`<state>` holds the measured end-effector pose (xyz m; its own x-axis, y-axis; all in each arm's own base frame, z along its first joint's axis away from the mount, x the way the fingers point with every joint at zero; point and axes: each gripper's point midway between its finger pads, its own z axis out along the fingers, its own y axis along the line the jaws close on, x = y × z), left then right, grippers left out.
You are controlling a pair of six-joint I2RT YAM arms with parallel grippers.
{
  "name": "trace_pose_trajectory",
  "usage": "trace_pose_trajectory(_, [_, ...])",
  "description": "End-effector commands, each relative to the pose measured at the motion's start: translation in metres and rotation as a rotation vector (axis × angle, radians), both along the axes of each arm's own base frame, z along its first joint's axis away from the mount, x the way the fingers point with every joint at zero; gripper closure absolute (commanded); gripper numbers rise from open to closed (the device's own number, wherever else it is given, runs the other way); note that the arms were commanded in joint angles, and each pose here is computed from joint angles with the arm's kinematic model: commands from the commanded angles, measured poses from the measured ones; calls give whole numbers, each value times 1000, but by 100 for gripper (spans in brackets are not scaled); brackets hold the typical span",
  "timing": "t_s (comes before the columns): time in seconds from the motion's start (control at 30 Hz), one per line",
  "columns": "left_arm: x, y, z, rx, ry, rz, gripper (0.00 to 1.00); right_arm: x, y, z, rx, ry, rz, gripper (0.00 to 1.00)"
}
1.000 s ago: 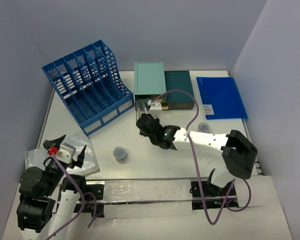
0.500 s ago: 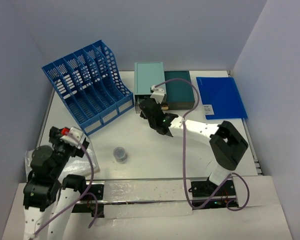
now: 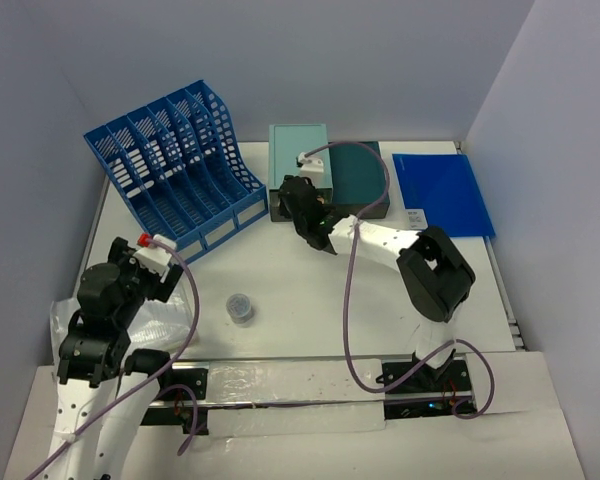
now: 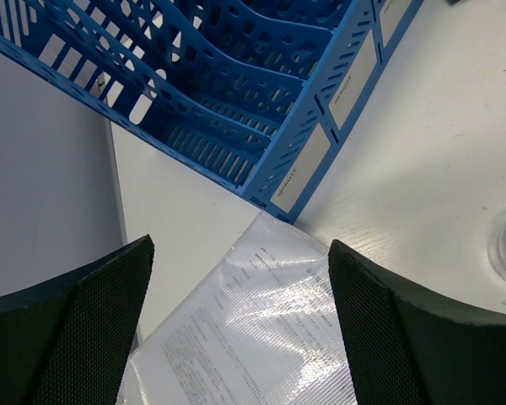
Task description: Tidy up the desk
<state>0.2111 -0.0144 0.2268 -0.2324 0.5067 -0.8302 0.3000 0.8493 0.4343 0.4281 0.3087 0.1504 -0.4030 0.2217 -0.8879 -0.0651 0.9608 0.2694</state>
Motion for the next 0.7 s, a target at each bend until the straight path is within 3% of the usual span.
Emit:
trace_pose_trajectory(0.0, [-1, 1, -2, 8, -18, -4, 9, 22, -3, 31, 69, -83, -54, 61])
trace_pose_trajectory(0.3, [-7, -9, 6, -55, -61, -43, 8, 40, -24, 19, 94, -42, -88, 61])
trace_pose_trajectory(0.5, [-6, -15, -7, -68, -4, -64, 7, 12, -31, 31, 166, -70, -38, 60])
trace_pose_trajectory(0.6, [0, -15, -11, -69, 27, -52, 7, -8, -41, 41, 177, -69, -20, 56])
trace_pose_trajectory(0.67, [4, -17, -14, -79, 58, -52, 6, -20, -51, 29, 136, -23, -24, 45])
